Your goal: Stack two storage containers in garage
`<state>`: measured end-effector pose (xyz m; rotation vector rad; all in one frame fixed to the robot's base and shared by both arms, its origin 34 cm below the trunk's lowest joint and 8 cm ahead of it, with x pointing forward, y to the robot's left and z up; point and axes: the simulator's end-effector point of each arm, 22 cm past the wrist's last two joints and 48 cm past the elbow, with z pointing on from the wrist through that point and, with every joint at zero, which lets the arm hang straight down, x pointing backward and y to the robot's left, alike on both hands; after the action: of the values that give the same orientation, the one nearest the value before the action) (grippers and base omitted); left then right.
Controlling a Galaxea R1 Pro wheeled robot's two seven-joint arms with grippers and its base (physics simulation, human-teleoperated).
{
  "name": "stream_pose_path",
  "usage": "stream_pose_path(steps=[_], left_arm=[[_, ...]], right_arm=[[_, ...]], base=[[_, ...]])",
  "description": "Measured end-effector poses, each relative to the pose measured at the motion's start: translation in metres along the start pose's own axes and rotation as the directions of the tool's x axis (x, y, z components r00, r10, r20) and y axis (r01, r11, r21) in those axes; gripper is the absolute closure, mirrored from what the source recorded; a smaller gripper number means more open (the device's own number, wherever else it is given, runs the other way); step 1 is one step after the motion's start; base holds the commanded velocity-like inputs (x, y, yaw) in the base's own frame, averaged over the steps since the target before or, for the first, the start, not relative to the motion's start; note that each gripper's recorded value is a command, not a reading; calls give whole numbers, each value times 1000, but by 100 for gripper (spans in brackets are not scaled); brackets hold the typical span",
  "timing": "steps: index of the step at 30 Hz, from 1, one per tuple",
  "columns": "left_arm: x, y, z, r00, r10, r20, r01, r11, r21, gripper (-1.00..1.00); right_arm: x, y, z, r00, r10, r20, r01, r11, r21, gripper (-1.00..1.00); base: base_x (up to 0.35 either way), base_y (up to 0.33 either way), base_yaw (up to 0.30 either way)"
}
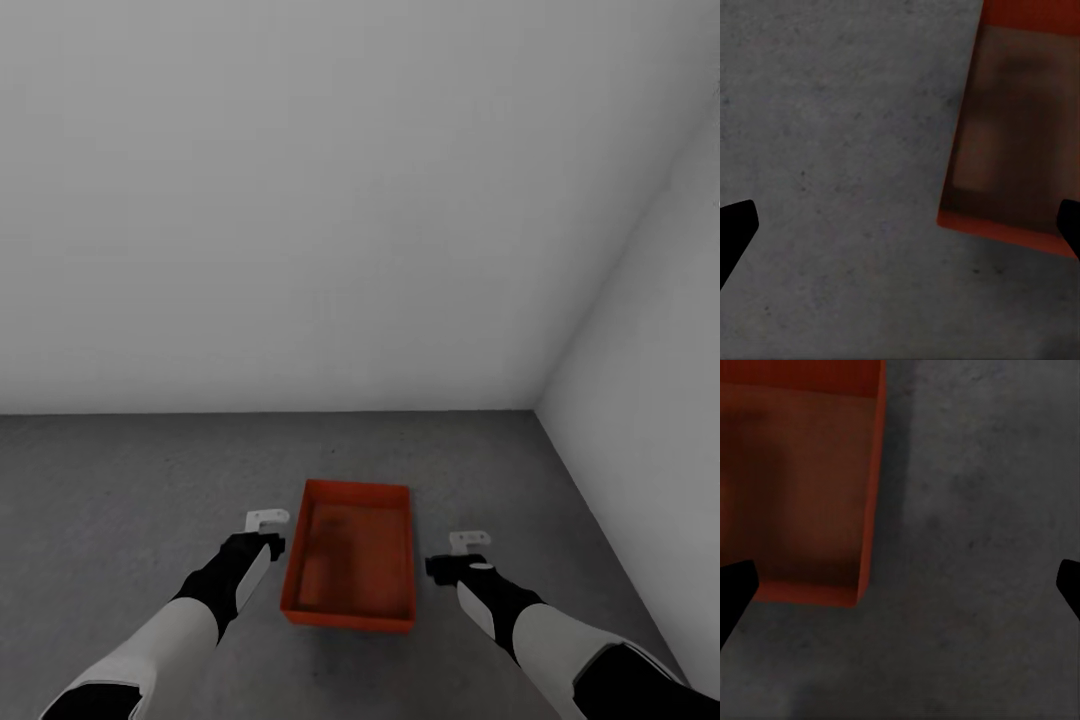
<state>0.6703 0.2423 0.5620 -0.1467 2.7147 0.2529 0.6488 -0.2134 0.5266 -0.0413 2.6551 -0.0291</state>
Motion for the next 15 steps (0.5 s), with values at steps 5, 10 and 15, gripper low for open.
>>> stream_pose_path(steps=[5,10,15], left_arm=[[4,1,1,1000,-5,-5,5,1000,0,-100],[31,7,8,998,1,-62,-1,1000,-7,-100],[63,10,13,992,16,-128,-18,1000,-14,-100]], right_arm=[[8,0,0,1000,0,-13,0,1000,1,-100],[10,0,0,1000,0,-21,0,1000,4,-100],[12,0,0,1000,-2,-25,2,1000,2,-100]], base=[[0,0,0],[0,0,0],[0,0,0]])
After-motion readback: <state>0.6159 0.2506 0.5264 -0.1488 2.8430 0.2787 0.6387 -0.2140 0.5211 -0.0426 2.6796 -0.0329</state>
